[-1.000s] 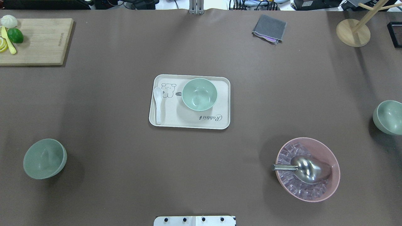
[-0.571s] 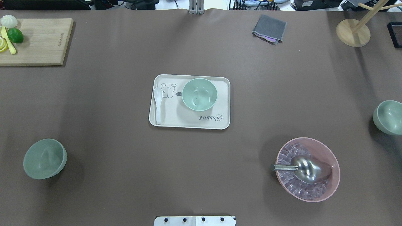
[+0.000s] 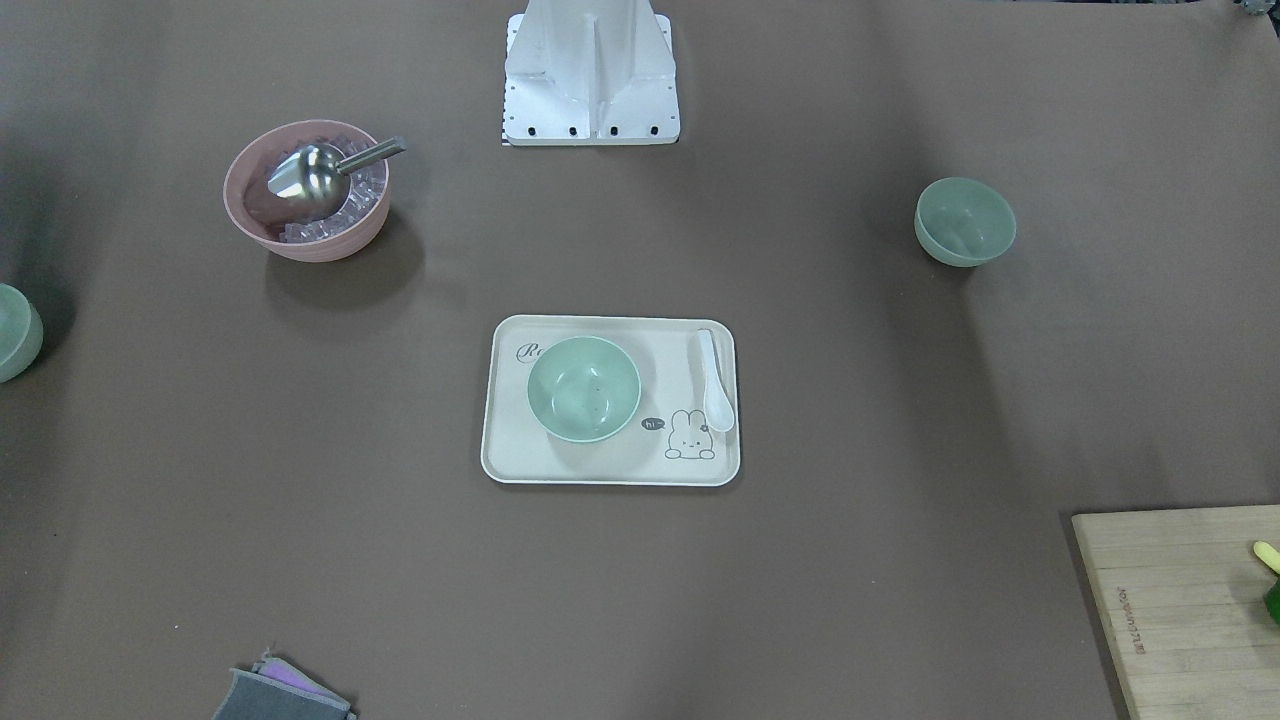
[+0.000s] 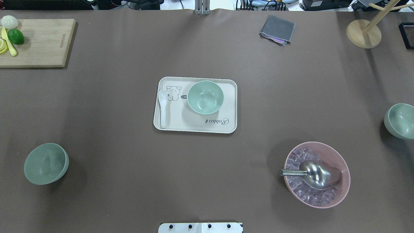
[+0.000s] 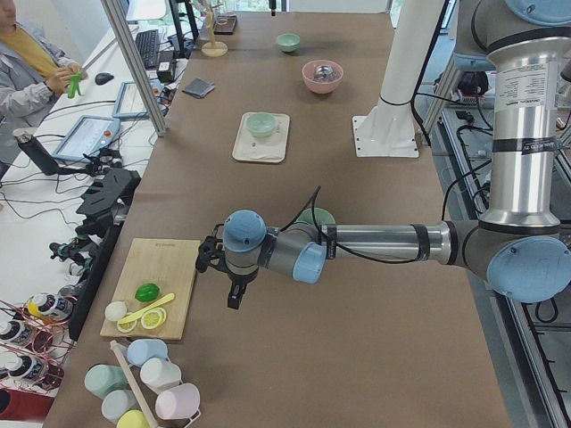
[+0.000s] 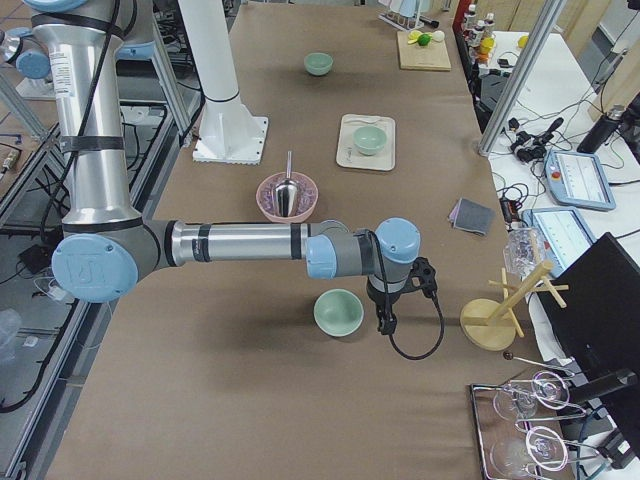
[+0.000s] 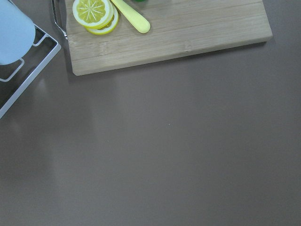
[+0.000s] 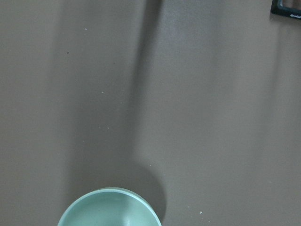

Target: Stack green bowls together

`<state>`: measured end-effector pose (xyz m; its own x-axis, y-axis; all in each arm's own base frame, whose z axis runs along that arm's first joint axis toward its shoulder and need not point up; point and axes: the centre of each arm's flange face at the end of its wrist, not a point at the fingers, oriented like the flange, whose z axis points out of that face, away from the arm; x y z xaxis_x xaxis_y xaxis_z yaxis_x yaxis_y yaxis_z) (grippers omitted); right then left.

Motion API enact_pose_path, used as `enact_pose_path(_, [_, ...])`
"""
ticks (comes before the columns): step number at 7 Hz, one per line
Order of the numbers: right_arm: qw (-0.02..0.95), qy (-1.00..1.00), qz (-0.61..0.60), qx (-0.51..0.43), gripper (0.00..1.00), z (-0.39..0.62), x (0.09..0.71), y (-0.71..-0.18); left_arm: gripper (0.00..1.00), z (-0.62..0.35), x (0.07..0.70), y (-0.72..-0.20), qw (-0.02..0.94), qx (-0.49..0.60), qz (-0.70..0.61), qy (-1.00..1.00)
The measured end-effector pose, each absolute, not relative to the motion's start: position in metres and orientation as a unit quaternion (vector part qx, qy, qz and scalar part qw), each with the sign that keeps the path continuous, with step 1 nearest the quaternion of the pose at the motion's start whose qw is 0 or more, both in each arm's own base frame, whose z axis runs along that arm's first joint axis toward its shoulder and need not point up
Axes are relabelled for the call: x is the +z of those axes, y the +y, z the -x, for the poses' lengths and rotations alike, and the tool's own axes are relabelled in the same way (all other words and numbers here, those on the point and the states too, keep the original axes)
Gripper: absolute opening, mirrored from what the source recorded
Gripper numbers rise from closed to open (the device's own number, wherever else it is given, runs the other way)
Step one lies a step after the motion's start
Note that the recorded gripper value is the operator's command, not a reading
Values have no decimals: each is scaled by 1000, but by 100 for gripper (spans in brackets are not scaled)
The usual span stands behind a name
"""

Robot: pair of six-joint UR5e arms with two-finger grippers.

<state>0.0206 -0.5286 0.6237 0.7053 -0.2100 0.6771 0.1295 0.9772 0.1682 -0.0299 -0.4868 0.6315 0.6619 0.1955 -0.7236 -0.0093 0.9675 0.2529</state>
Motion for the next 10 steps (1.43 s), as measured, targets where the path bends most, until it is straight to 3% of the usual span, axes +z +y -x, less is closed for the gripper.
enact_pose_path(4, [921,-366,-82,-105,100,-19,600,-532,98,28,603,-478,894,67,-133,422])
enact_pose_path(6, [920,-364,-82,-119,100,0,603,-533,98,22,618,-477,893,60,-113,431])
enact_pose_path(10, [921,-368,-39,-119,98,34,697,-511,98,-52,579,-502,888,26,-76,452])
